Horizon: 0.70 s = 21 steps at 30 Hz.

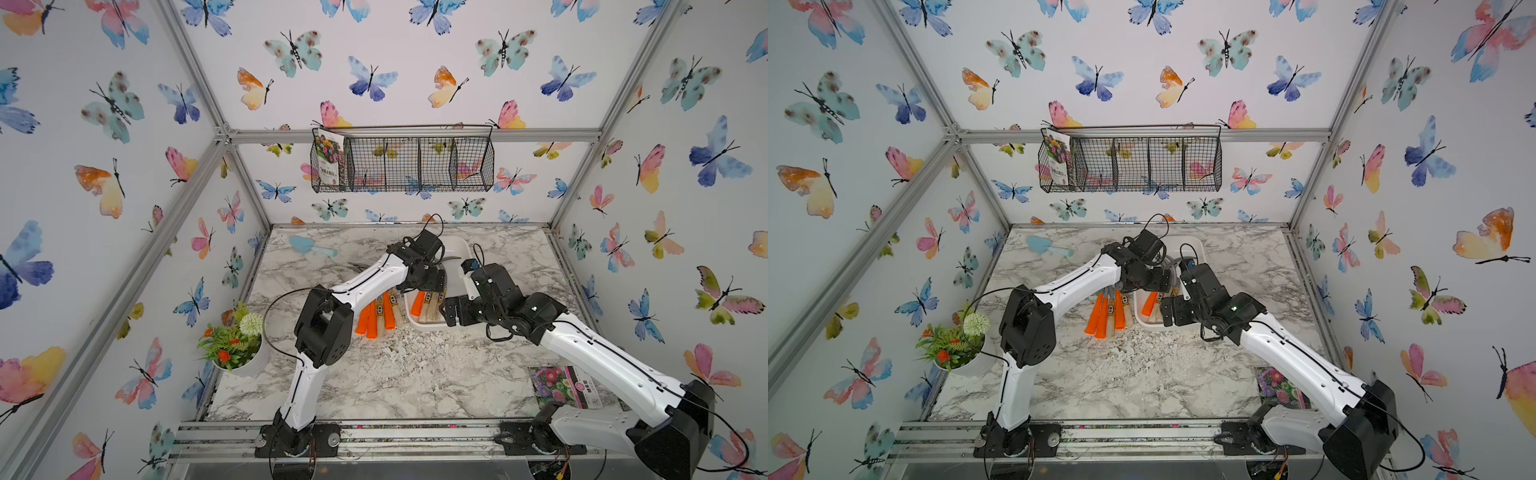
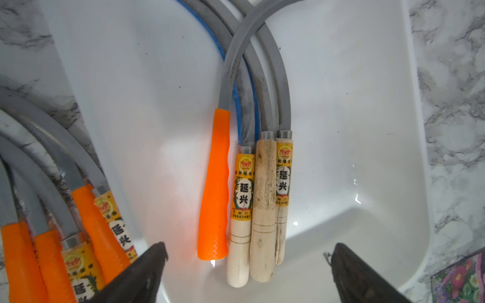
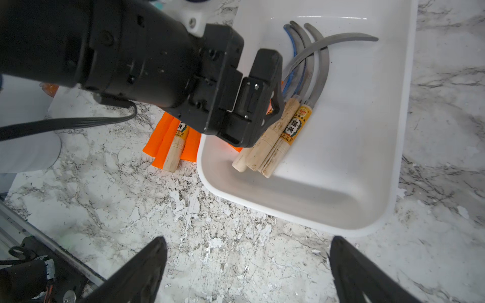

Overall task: Put small sickles into storage boxes
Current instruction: Place the sickle in the storage box, then pick up the sickle at the center of the board.

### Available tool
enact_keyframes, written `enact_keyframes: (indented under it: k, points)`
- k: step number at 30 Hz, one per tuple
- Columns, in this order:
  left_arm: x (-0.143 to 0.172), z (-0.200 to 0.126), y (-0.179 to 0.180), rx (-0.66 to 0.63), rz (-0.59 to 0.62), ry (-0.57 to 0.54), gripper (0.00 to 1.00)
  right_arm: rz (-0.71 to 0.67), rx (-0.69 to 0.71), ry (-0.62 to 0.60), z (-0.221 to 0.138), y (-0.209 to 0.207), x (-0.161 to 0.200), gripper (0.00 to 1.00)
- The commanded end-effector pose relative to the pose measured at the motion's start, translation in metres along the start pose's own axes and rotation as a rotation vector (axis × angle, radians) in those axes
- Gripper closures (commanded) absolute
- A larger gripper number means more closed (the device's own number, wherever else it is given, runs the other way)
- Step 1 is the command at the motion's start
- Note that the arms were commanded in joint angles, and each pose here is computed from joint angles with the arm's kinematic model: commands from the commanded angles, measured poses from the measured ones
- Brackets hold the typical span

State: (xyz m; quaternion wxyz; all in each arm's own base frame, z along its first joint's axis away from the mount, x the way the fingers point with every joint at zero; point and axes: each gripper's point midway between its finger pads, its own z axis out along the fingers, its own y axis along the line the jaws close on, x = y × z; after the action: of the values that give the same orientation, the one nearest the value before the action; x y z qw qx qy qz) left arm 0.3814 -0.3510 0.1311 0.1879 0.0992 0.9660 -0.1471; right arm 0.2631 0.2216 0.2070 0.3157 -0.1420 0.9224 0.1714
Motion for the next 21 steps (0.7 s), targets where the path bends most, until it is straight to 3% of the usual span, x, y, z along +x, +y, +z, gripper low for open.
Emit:
enact_keyframes:
  k: [1, 21]
  points:
    - [0.001, -0.024, 0.007, -0.023, 0.017, -0.023, 0.02, 0.018, -0.039, -0.015, -0.004, 0.008, -0.012, 0.02]
    - [0.046, -0.06, 0.051, -0.1, -0.027, -0.014, 0.01, 0.052, -0.115, -0.016, -0.004, 0.033, -0.006, 0.02]
